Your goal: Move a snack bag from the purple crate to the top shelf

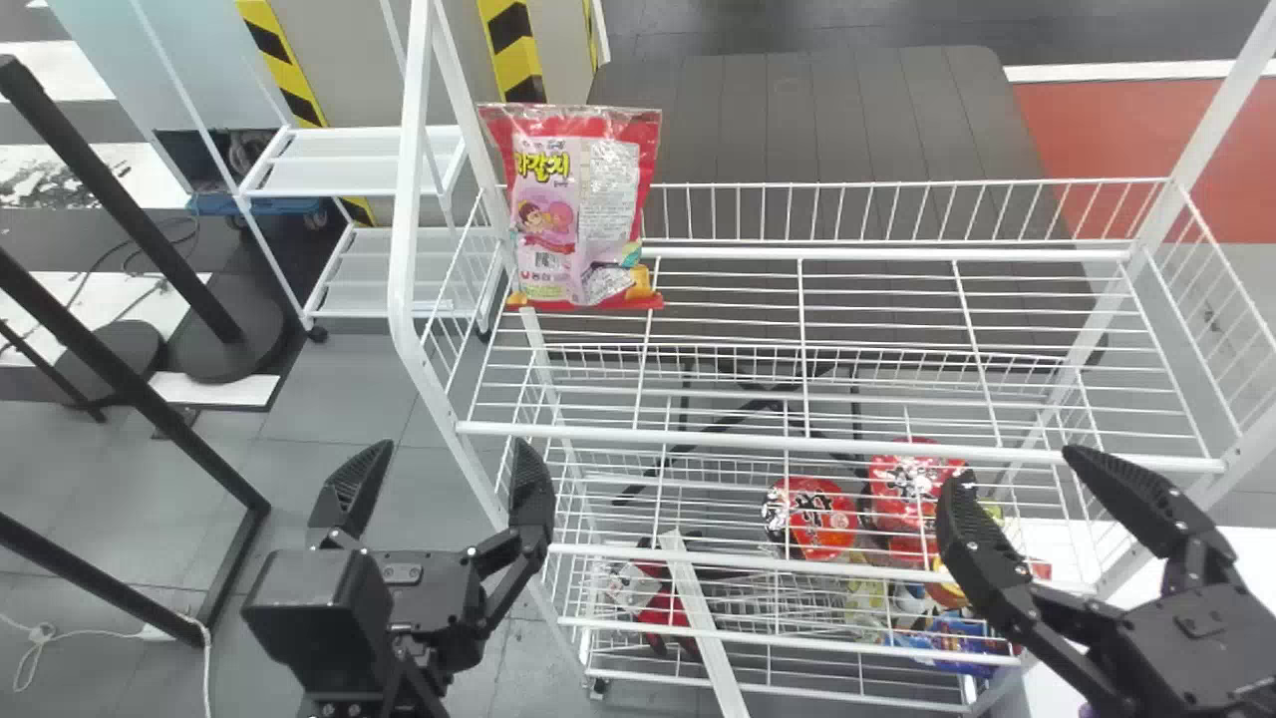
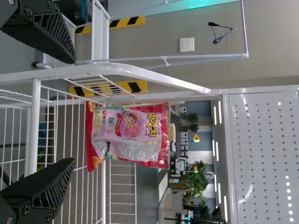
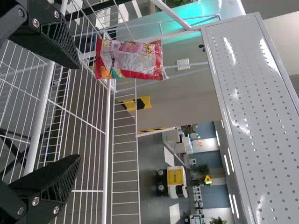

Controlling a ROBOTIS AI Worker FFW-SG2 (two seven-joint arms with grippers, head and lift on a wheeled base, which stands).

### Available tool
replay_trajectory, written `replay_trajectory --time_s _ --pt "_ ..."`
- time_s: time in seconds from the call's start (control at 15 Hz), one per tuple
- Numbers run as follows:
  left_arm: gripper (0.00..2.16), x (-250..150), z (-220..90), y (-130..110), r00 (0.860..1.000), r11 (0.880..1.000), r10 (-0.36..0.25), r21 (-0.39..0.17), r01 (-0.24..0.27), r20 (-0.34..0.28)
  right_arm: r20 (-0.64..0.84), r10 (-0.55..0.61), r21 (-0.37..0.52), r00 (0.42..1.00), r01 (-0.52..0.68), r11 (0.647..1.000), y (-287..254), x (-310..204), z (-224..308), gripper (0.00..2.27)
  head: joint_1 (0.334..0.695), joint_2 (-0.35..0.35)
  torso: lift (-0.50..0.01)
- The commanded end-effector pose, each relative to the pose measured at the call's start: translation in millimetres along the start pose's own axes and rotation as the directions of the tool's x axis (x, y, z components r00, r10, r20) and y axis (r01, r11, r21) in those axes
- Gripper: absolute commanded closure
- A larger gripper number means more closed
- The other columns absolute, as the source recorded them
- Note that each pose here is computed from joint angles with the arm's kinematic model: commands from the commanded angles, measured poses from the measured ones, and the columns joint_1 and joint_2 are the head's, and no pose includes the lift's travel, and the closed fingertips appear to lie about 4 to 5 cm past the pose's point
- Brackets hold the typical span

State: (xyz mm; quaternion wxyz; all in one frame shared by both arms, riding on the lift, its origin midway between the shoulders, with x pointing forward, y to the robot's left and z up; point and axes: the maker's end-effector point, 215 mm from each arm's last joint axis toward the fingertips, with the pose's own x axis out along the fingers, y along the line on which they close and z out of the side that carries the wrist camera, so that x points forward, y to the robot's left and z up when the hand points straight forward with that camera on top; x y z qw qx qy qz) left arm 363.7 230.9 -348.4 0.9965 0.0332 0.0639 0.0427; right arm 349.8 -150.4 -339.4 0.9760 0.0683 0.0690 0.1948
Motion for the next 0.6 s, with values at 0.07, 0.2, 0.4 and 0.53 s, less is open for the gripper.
replay_trajectory --time_s 0.07,0.2,0.4,0.53 --pt "0.06 0.9 -1.5 -0.2 1.000 1.000 0.000 -0.002 0.000 -0.002 -0.001 -0.019 -0.008 1.000 0.019 1.000 -10.0 -3.3 0.2 0.15 0.695 0.126 0.000" --pt "0.06 0.7 -3.2 -0.7 1.000 1.000 0.001 -0.002 -0.001 -0.005 -0.003 -0.017 -0.007 1.000 0.017 1.000 -9.9 -3.4 -1.4 0.15 0.695 0.117 0.000" --pt "0.06 0.7 -2.4 0.3 1.000 1.000 0.006 -0.004 -0.006 -0.004 -0.005 -0.023 -0.011 1.000 0.023 1.000 -13.1 -4.3 -1.4 0.15 0.695 0.112 0.000" --pt "0.06 0.9 -0.6 0.3 1.000 1.000 0.006 -0.003 -0.006 -0.001 -0.005 -0.022 -0.012 1.000 0.022 1.000 -12.7 -5.1 -1.0 0.15 0.695 0.110 0.000"
